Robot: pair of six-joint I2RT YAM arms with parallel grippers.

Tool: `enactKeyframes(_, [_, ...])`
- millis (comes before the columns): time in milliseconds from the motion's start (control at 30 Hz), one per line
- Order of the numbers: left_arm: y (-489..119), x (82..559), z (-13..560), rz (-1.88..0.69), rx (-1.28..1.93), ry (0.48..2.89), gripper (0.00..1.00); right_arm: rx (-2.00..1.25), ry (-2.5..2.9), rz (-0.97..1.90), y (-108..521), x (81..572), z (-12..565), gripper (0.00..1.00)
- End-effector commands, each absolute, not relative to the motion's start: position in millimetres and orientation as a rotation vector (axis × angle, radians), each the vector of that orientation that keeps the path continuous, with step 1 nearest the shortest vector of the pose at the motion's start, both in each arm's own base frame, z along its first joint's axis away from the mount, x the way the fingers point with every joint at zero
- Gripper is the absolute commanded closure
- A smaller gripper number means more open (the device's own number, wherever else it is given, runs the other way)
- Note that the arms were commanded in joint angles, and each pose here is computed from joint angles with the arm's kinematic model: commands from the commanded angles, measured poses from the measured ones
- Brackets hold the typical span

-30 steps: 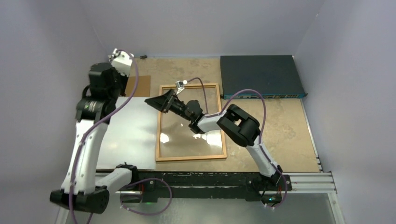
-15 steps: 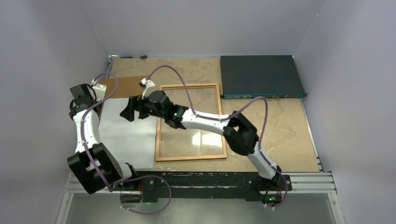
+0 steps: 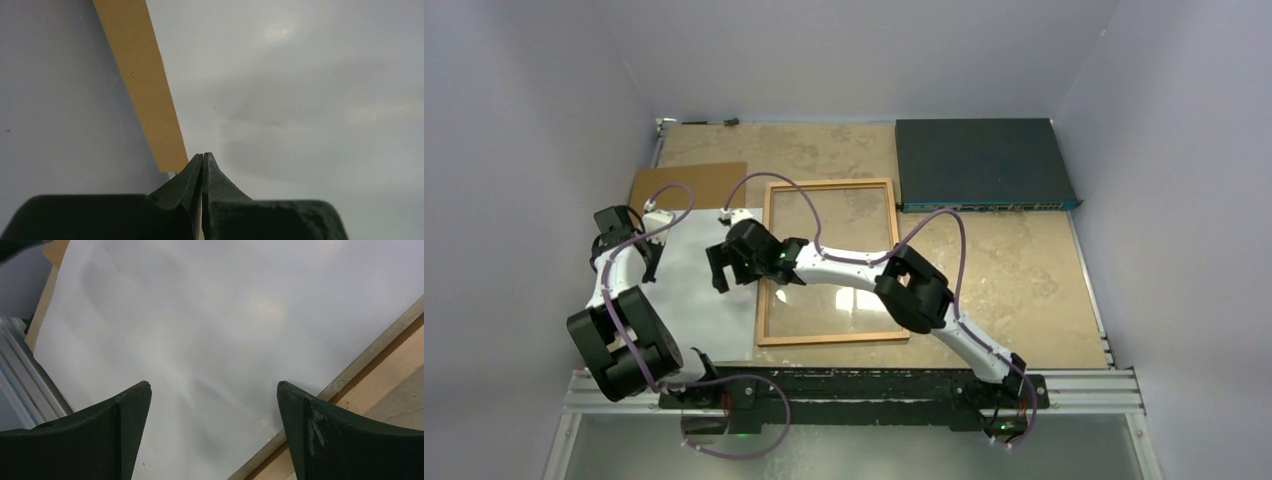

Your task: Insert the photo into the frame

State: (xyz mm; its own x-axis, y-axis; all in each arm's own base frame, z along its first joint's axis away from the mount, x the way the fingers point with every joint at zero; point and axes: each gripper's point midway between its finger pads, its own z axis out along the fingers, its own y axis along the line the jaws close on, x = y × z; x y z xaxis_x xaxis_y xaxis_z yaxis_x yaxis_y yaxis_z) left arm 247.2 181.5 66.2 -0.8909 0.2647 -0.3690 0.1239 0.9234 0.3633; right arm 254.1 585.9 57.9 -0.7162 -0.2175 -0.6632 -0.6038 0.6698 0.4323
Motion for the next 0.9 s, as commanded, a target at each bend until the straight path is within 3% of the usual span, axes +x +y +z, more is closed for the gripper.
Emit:
enactKeyframes(0, [186.0, 253.0, 63.1, 0.460, 0.288, 2.622, 1.00, -0.673, 2.223, 0.822, 591.0, 250.4, 102.4, 0.02])
enactKeyframes(67, [188.3, 253.8, 72.6, 0.451, 0.259, 2.606, 0.98, -0.676, 2.192, 0.716, 582.6, 253.5, 115.1, 0.01])
enactKeyframes(167, [196.0, 260.6, 101.0, 0.434, 0.209, 2.550, 0.83, -0.721, 2.143, 0.712, 574.0, 238.6, 144.4, 0.01])
enactKeyframes(267, [201.6, 265.6, 126.1, 0.391, 0.171, 2.501, 0.74, -0.590, 2.216, 1.137, 570.5, 225.9, 177.8, 0.01])
enactKeyframes(367, [205.5, 267.4, 139.8, 0.350, 0.139, 2.472, 0.61, -0.525, 2.062, 1.549, 549.3, 247.6, 210.0, 0.01])
enactKeyframes(533, [212.5, 261.3, 124.2, 0.336, 0.131, 2.500, 0.53, -0.608, 2.169, 0.895, 574.5, 263.7, 181.1, 0.01])
enactKeyframes(667, [218.9, 248.5, 99.5, 0.359, 0.135, 2.541, 0.54, -0.602, 2.248, 0.749, 587.1, 268.1, 135.9, 0.08])
enactKeyframes(867, [220.5, 228.9, 65.6, 0.376, 0.152, 2.594, 0.54, -0.602, 2.292, 0.658, 588.4, 271.9, 98.5, 0.08])
